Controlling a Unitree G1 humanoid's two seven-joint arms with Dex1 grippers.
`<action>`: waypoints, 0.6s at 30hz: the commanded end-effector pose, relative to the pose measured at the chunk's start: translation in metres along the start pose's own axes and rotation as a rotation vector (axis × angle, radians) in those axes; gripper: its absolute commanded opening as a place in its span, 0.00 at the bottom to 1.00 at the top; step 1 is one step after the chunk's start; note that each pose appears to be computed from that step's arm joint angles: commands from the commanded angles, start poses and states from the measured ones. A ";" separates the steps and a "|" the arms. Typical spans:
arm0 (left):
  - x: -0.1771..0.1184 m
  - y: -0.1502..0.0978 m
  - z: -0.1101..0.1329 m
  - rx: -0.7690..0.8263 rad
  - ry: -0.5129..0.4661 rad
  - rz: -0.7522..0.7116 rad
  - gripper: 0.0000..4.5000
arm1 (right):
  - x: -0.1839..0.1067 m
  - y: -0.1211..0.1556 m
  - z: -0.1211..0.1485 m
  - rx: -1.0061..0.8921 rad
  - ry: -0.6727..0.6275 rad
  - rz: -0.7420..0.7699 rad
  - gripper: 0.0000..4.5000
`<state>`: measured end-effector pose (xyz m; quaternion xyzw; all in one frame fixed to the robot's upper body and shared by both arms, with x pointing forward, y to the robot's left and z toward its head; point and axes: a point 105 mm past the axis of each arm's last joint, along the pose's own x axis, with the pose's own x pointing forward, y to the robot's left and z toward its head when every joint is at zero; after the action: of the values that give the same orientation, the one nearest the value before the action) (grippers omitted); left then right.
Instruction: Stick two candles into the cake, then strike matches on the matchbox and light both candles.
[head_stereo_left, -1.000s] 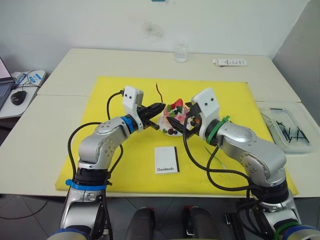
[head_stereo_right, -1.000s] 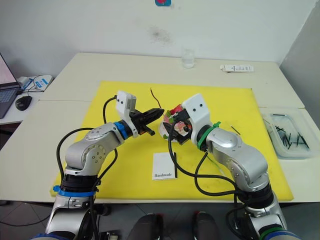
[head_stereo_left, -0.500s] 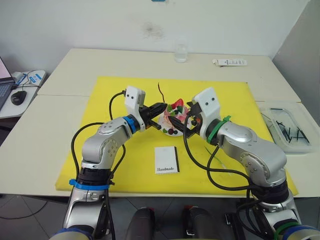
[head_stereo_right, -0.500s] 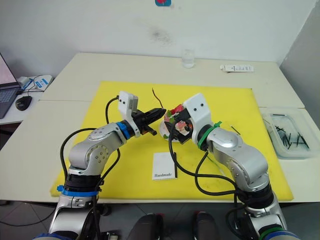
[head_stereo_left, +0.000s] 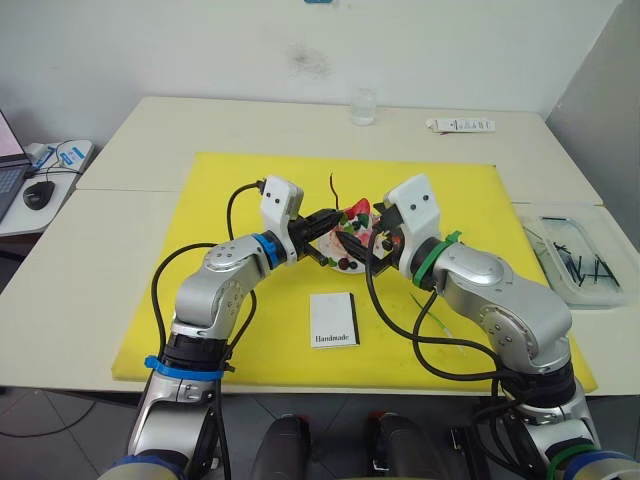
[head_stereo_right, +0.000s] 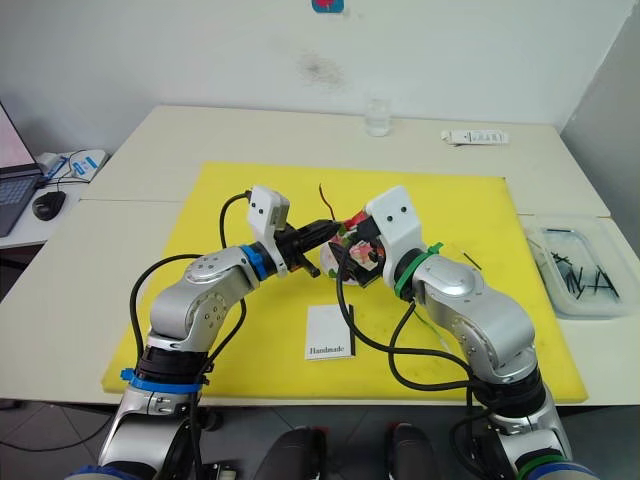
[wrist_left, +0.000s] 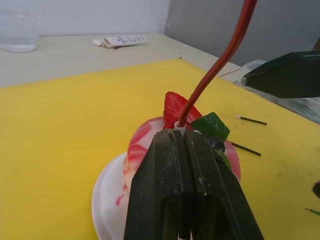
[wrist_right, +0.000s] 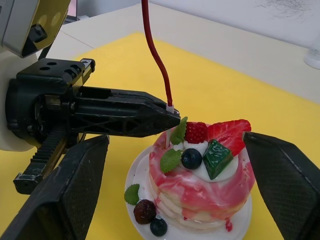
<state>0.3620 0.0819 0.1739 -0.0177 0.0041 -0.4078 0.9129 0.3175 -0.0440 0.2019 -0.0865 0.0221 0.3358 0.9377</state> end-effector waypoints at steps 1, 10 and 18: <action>-0.001 -0.005 0.003 0.046 -0.004 -0.021 0.00 | -0.006 -0.003 0.013 -0.014 -0.057 -0.017 0.99; -0.003 -0.003 -0.005 0.069 0.015 -0.014 0.00 | -0.005 -0.003 0.014 -0.015 -0.059 -0.014 0.99; -0.001 0.000 -0.008 0.096 0.016 -0.005 0.00 | -0.005 -0.003 0.014 -0.014 -0.060 -0.011 0.99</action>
<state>0.3623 0.0861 0.1623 0.0190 0.0027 -0.4025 0.9152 0.3173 -0.0437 0.2020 -0.0860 0.0220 0.3373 0.9372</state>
